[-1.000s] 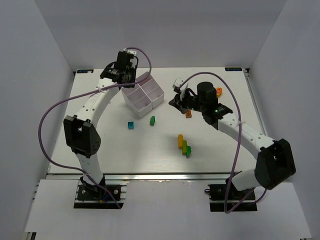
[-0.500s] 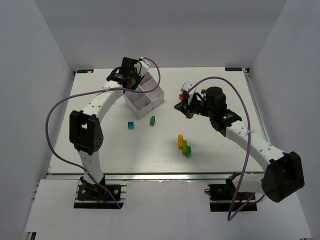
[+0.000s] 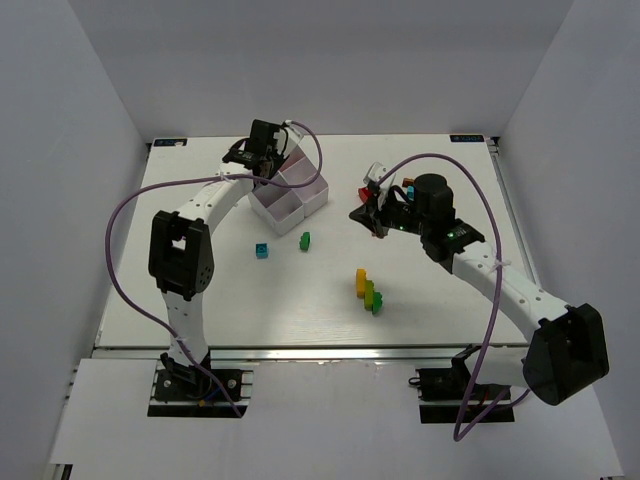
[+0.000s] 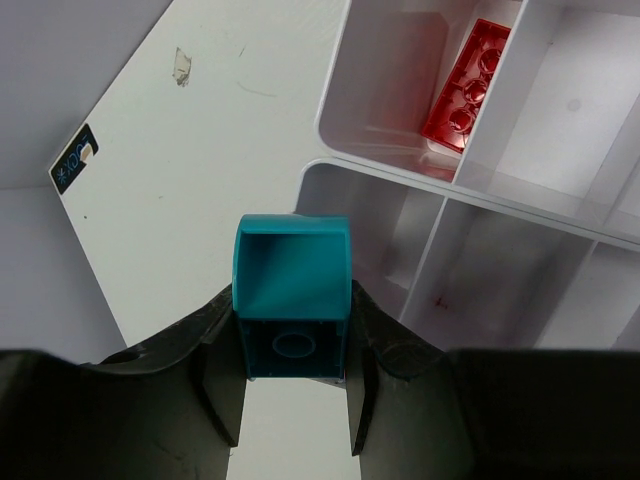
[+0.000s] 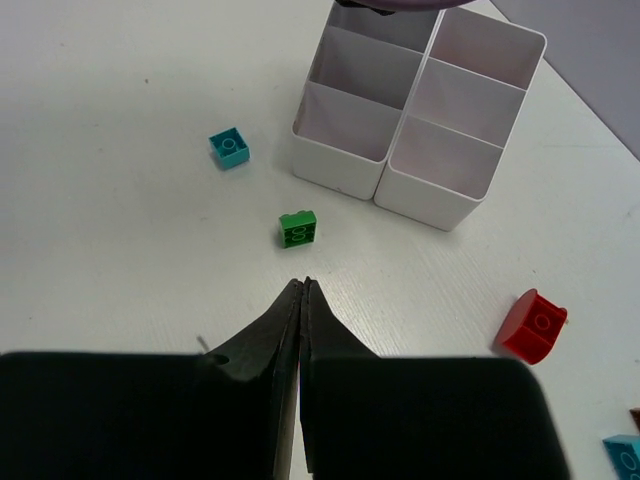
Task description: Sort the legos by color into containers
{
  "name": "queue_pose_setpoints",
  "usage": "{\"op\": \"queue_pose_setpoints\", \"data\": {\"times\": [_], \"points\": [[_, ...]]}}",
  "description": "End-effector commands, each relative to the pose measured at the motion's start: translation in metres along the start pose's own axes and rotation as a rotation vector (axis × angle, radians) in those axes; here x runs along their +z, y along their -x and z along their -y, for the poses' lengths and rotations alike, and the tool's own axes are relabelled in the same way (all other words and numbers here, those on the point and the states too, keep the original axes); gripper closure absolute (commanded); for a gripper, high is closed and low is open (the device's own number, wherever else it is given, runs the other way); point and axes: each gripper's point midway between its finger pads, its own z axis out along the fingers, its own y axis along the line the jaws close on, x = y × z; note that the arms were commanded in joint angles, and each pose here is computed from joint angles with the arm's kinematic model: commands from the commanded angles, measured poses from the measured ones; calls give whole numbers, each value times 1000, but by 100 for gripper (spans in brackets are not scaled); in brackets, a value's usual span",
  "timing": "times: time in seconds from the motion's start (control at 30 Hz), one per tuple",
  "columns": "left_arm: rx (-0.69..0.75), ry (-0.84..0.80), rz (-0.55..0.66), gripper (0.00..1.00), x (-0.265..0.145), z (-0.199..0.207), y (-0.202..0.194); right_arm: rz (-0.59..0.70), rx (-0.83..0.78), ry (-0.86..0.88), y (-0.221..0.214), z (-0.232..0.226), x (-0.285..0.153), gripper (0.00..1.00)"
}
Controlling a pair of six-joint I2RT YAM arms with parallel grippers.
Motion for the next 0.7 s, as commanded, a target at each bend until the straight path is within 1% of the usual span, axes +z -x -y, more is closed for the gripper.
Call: {"op": "queue_pose_setpoints", "data": {"times": [0.0, 0.13, 0.17, 0.23, 0.37, 0.4, 0.43, 0.67], "points": [[-8, 43, 60, 82, -14, -18, 21, 38, -7, 4, 9, -1, -6, 97], [-10, 21, 53, 77, -15, -13, 16, 38, -3, 2, 8, 0, -6, 97], [-12, 16, 54, 69, -15, -11, 15, 37, -2, 3, 7, 0, -6, 97], [-13, 7, 49, 61, -15, -9, 12, 39, -2, 1, 8, 1, -6, 97], [-17, -4, 48, 59, -17, -6, 11, 38, 0, -1, 6, 2, -6, 96], [-17, -10, 47, 45, -16, -5, 11, 37, 2, 1, 5, 2, -6, 96], [-17, -11, 49, 40, -17, -5, 11, 38, 2, 3, 5, 1, -6, 96], [-19, 2, 51, 39, -22, -10, 13, 41, 6, -1, 4, 3, -9, 96]]}}
